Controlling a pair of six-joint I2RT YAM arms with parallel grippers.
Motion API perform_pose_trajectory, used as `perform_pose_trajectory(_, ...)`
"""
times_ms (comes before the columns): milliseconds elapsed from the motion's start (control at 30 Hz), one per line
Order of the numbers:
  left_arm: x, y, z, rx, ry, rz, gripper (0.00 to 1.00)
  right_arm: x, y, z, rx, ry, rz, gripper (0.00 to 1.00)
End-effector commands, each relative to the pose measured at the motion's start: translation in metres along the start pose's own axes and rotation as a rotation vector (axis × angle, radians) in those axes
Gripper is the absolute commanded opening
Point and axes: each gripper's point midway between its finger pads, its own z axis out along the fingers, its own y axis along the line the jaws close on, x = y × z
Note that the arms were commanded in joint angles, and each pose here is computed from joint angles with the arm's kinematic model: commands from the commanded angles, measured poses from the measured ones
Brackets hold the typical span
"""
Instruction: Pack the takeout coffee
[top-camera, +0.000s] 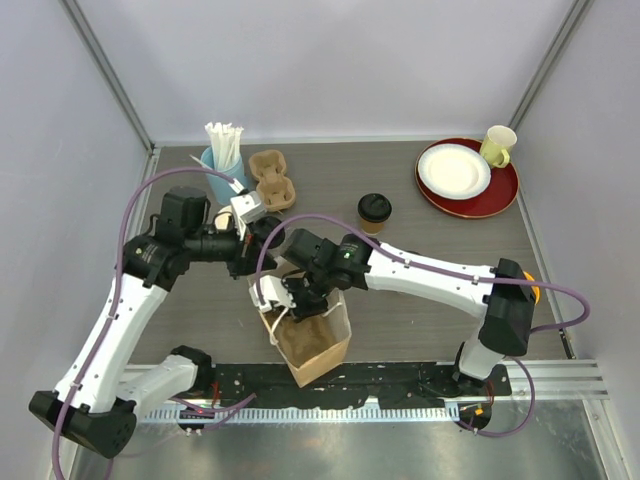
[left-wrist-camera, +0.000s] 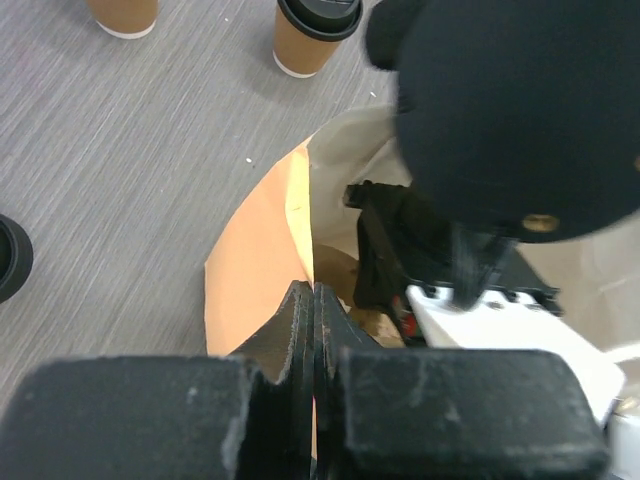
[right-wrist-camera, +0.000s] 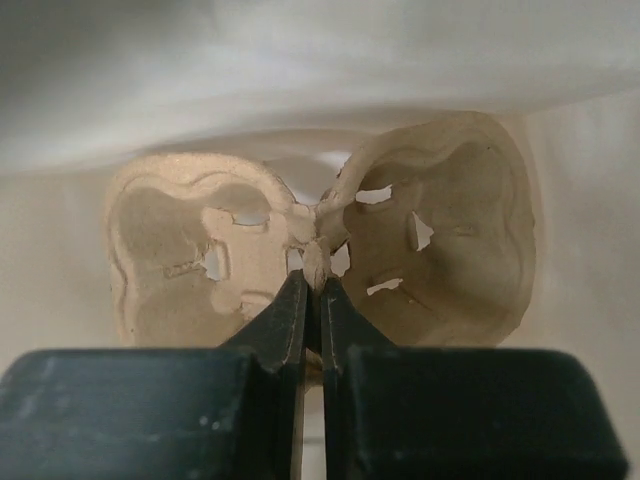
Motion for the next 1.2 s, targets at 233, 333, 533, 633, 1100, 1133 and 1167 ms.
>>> perform_pose_trajectory(233, -0.017, 0.016, 0.003, -0.013, -0.037, 0.119, 0.0, 0.049, -0.031, 0.043, 0.108, 0.028, 0.074, 0.01)
perform_pose_trajectory(333, -0.018, 0.027, 0.0, -0.043, -0.003, 0.159, 0.0, 0.06, -0.022, 0.048, 0.071, 0.058, 0.06, 0.01)
perform_pose_trajectory(533, -0.038, 0.04, -0.004, -0.08, 0.014, 0.197, 0.0, 0.08, -0.02, 0.045, 0.029, 0.151, -0.004, 0.01)
perform_pose_trajectory(633, -0.042, 0.048, -0.007, -0.111, 0.031, 0.216, 0.0, 0.09, -0.022, 0.047, -0.02, 0.178, 0.005, 0.01)
perform_pose_trajectory(1100, -0.021, 0.018, -0.007, -0.066, 0.081, 0.228, 0.0, 0.064, -0.046, 0.028, 0.066, 0.131, 0.005, 0.46)
perform_pose_trajectory(1133, -0.027, 0.017, -0.008, -0.076, 0.067, 0.206, 0.0, 0.059, -0.051, 0.021, 0.098, 0.134, -0.011, 0.49)
perform_pose_trajectory(1167, -0.03, 0.018, -0.009, -0.085, 0.058, 0.2, 0.0, 0.055, -0.053, 0.017, 0.111, 0.133, -0.021, 0.53)
